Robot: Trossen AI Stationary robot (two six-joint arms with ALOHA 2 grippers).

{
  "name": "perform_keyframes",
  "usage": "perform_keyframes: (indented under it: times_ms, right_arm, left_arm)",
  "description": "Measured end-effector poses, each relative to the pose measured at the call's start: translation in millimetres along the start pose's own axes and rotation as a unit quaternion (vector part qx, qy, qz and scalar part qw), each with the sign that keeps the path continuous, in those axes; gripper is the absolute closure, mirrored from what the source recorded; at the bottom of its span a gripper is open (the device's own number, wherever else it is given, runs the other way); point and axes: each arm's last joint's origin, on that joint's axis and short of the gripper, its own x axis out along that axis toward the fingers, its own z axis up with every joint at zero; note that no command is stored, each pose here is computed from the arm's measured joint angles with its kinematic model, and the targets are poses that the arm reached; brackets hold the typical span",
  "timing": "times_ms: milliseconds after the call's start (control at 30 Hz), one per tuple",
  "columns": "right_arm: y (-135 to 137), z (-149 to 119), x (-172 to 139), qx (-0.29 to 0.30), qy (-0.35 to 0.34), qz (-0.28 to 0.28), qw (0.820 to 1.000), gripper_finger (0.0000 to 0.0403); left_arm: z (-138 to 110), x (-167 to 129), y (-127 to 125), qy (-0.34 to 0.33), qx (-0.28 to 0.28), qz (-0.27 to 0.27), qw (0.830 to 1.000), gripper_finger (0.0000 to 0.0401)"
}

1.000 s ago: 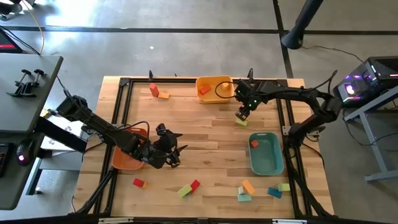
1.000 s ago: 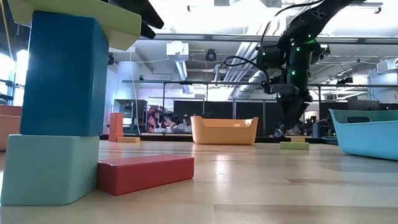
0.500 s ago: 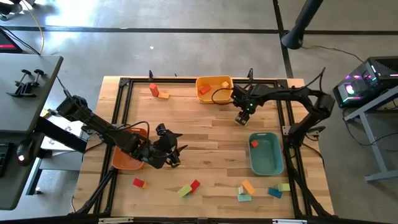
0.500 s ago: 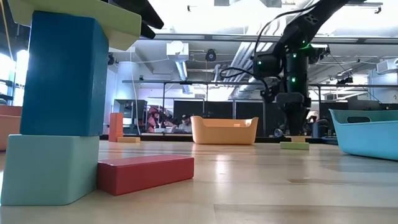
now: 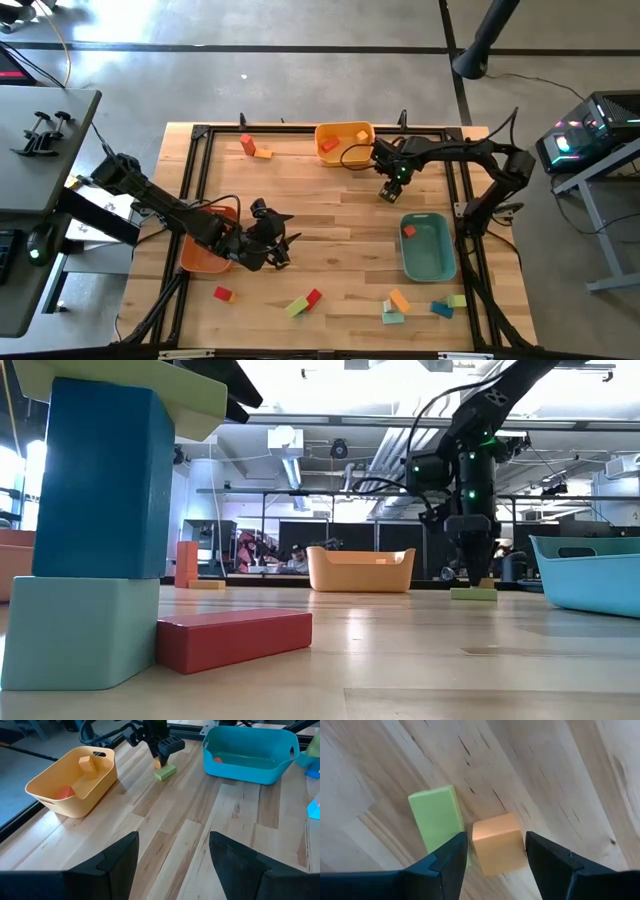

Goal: Sort blocks by size
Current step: Put the yellow small block into the right bin

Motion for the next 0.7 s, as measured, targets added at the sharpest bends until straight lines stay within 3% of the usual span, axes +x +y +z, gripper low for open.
perform_keyframes:
  times_ms: [267, 467, 700]
  right_arm:
    - [-0.6, -13.3, 12.1, -0.009, 0.029, -0.003, 1.0, 0.0219]
    - [0.4, -29.8, 33.9, -0.02, 0.006, 0.011, 1.0, 0.0284]
    - [4.6, -33.9, 12.3, -0.017, -0.064, 0.002, 0.998, 0.0355]
  left_arm:
    - [0.0, 0.0, 0.0, 0.0, -0.002, 0.0, 1.0, 0.0172]
    - [0.1, 0.0, 0.0, 0.0, -0.001, 0.0, 1.0, 0.0172]
    - [0.7, 1.8, 1.4, 0.0, -0.003, 0.004, 1.0, 0.0172]
